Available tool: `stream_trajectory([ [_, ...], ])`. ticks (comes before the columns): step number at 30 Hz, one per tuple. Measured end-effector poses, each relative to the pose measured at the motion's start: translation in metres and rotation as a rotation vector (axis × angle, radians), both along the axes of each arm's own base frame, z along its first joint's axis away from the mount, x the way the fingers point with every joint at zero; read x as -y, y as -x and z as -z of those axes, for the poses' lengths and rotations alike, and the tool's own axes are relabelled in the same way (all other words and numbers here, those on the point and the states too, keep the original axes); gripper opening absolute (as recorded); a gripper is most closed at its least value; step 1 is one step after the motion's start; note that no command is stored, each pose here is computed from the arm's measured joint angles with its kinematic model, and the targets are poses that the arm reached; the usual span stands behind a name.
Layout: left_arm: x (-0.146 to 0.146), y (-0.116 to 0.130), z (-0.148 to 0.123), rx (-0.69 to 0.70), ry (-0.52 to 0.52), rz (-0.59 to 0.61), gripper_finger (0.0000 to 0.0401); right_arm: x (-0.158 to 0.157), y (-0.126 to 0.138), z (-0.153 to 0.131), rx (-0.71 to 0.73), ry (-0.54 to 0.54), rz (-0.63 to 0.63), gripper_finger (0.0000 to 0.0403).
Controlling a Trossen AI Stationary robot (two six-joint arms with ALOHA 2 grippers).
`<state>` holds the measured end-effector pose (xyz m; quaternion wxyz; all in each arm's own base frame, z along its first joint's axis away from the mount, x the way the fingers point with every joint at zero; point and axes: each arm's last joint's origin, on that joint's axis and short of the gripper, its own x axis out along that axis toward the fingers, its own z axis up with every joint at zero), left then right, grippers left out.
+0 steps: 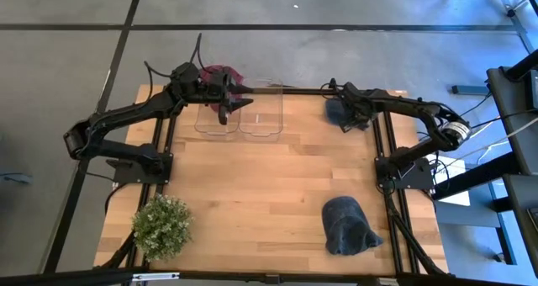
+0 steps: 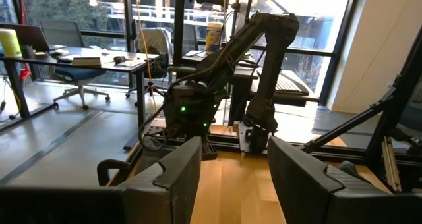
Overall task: Pick & Place hat
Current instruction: Put the top blue cap into the right transparent bin
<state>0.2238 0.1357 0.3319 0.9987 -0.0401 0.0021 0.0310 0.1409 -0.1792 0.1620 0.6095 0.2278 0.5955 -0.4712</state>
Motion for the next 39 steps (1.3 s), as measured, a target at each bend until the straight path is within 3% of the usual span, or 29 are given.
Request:
stream_trajectory([
  [2, 0.0, 0.0, 0.0, 0.001, 0.012, 0.0, 0.0171, -0.001, 0.0, -0.004, 0.003, 0.01, -0.03, 0.0016],
  [5, 0.0, 0.0, 0.0, 0.001, 0.015, 0.0, 0.0171, -0.006, 0.001, -0.018, 0.016, 0.028, -0.05, 0.0017],
  [10, 0.0, 0.0, 0.0, 0.001, 0.015, -0.011, 0.0171, -0.021, -0.001, -0.067, 0.074, 0.121, -0.17, 0.0012],
  [17, -0.002, 0.0, 0.0, 0.002, 0.017, -0.057, 0.0171, -0.058, -0.009, -0.153, 0.02, 0.398, -0.532, 0.0012],
  [22, -0.002, 0.0, 0.0, 0.012, 0.126, -0.056, 0.0171, -0.088, -0.018, -0.195, -0.049, 0.528, -0.969, 0.0012],
  [27, 0.0, -0.001, 0.0, 0.02, 0.249, -0.038, 0.0171, -0.111, -0.037, -0.211, -0.137, 0.692, -1.27, 0.0012],
  [31, 0.0, -0.001, 0.0, 0.023, 0.31, -0.032, 0.0171, -0.129, -0.059, -0.208, -0.214, 0.748, -1.51, 0.0012],
  [39, 0.003, -0.002, 0.0, 0.02, 0.402, 0.02, 0.0171, -0.172, -0.108, -0.205, -0.129, 0.931, -1.705, 0.0013],
])
